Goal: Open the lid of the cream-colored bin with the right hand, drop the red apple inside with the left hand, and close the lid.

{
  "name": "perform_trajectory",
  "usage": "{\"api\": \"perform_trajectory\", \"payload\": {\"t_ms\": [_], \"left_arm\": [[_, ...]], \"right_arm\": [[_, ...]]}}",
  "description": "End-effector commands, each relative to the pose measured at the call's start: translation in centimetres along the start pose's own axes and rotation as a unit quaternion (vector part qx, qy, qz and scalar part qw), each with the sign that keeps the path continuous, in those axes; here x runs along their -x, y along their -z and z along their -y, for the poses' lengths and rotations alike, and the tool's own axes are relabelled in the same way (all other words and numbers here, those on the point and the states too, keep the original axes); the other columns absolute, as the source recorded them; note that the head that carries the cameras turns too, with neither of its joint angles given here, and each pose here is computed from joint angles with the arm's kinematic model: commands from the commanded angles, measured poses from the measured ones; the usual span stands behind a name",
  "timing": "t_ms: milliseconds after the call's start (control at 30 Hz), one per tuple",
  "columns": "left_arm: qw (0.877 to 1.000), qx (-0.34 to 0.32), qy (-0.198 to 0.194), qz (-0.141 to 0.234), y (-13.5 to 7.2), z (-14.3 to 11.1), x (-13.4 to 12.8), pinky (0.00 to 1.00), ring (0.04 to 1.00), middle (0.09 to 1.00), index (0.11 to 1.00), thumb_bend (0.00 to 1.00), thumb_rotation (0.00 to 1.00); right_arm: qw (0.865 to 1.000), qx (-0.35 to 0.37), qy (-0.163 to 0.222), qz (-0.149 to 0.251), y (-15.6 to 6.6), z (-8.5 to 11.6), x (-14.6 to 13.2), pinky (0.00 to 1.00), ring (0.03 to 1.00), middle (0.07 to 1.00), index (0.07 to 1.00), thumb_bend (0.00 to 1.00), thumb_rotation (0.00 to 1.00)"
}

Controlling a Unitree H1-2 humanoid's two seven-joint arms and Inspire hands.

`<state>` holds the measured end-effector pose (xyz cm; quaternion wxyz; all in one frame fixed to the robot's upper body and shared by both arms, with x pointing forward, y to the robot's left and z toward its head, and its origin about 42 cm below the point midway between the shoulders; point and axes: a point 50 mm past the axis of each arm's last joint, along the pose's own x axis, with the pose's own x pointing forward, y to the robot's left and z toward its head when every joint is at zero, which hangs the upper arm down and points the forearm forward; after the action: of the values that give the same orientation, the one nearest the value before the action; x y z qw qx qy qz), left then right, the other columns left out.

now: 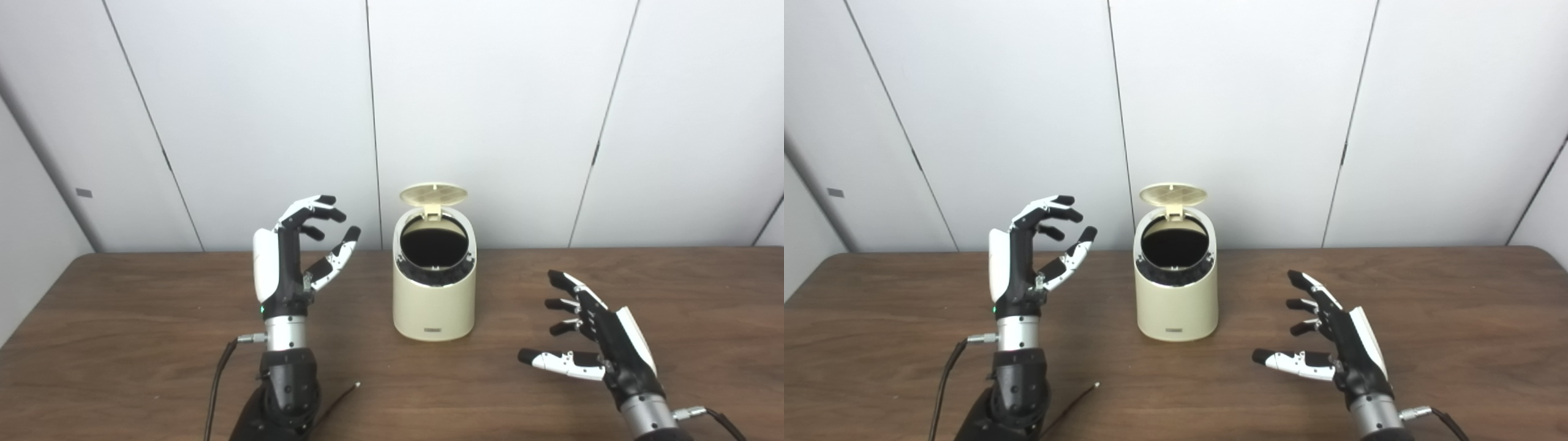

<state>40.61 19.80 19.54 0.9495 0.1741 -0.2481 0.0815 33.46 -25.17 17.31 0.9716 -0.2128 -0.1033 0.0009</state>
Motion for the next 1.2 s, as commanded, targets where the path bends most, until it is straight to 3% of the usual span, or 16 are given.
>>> {"api": "perform_trajectory", "payload": {"t_ms": [0,133,233,400,500,600,733,900,1067,1167], "left_arm": [[0.999,0.021,0.041,0.004,-1.1,-1.5,-1.2,0.62,0.749,0.796,0.821,0.69,0.24],[0.997,0.043,0.06,-0.031,-0.1,-2.7,-0.5,0.68,0.753,0.797,0.841,0.8,0.27],[0.995,0.057,0.06,-0.049,0.9,-3.3,0.3,0.68,0.747,0.795,0.838,0.8,0.26],[0.993,0.074,0.063,-0.073,2.8,-4.0,1.6,0.64,0.726,0.778,0.828,0.78,0.2],[0.99,0.062,0.076,-0.105,3.9,-3.9,2.6,0.58,0.668,0.727,0.791,0.79,0.17],[0.987,0.059,0.091,-0.119,4.7,-3.7,3.3,0.57,0.638,0.702,0.771,0.8,0.16],[0.982,0.074,0.107,-0.137,5.8,-3.2,4.7,0.58,0.652,0.714,0.778,0.81,0.14],[0.976,0.093,0.126,-0.152,7.1,-2.3,6.9,0.6,0.684,0.737,0.793,0.77,0.13],[0.974,0.093,0.127,-0.16,7.9,-1.7,8.2,0.6,0.681,0.734,0.799,0.74,0.13],[0.974,0.092,0.124,-0.168,8.2,-1.4,8.7,0.6,0.685,0.733,0.797,0.73,0.13]], "right_arm": [[0.998,0.006,0.009,0.063,-2.2,1.1,-1.7,0.59,0.78,0.886,0.871,0.66,0.2],[0.998,0.008,0.008,0.065,-2.5,1.6,-2.3,0.67,0.788,0.89,0.873,0.65,0.22],[0.998,0.013,0.008,0.067,-2.8,2.0,-2.8,0.69,0.789,0.888,0.871,0.65,0.23],[0.994,0.016,-0.006,0.106,-4.2,2.7,-4.8,0.75,0.806,0.875,0.866,0.65,0.34],[0.991,0.013,-0.022,0.132,-6.0,3.1,-6.4,0.77,0.832,0.886,0.889,0.64,0.32],[0.987,0.051,-0.028,0.147,-7.4,3.6,-7.5,0.75,0.823,0.874,0.909,0.66,0.37],[0.982,0.092,-0.047,0.16,-10.3,4.1,-9.2,0.74,0.836,0.89,0.913,0.69,0.5],[0.973,0.146,-0.082,0.16,-14.9,4.5,-11.4,0.81,0.907,0.925,0.903,0.75,0.56],[0.954,0.21,-0.1,0.19,-18.1,4.4,-13.5,0.68,0.854,0.903,0.888,0.75,0.63],[0.948,0.235,-0.108,0.188,-19.6,4.0,-14.3,0.68,0.845,0.901,0.888,0.76,0.64]]}}
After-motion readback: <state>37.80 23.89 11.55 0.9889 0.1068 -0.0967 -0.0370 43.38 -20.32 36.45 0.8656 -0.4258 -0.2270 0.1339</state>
